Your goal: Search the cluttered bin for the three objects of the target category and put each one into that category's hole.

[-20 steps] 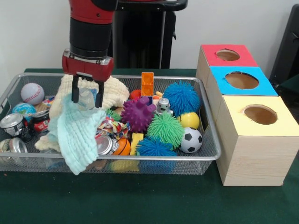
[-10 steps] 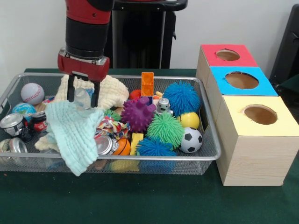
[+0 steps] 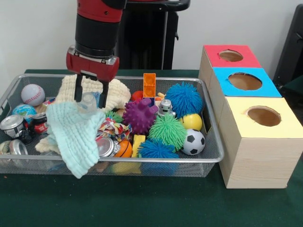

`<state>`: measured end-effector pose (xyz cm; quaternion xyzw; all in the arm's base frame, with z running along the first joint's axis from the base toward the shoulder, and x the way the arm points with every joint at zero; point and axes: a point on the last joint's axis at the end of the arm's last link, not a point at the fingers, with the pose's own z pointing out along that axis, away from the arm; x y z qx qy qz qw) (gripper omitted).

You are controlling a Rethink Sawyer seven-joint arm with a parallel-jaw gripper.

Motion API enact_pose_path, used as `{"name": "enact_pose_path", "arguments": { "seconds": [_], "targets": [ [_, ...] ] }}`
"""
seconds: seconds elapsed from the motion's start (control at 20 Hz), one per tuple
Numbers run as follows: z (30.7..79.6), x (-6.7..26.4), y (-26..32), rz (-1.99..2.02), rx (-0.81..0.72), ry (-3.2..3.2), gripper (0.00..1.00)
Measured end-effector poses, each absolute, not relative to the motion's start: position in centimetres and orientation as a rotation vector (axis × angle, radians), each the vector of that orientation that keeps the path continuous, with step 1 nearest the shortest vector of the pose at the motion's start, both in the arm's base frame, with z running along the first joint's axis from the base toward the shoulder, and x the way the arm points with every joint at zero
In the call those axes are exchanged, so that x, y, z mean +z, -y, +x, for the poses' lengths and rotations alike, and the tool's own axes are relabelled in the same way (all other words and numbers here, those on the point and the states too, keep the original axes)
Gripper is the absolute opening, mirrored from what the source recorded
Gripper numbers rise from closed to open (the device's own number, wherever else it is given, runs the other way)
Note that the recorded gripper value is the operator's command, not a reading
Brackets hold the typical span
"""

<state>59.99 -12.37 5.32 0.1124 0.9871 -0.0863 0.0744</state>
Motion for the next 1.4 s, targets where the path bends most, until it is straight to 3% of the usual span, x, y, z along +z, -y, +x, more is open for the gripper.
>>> {"name": "enact_pose_path", "arguments": {
  "seconds": [1.05,1.1,1.4],
  "targets": [
    [60.5,2.6,13.0,0.443,-0.236,-2.963,1.00],
    [60.5,2.6,13.1,0.443,-0.237,-2.964,0.00],
    [60.7,2.7,13.6,0.461,-0.235,-2.987,0.00]
  ]
}}
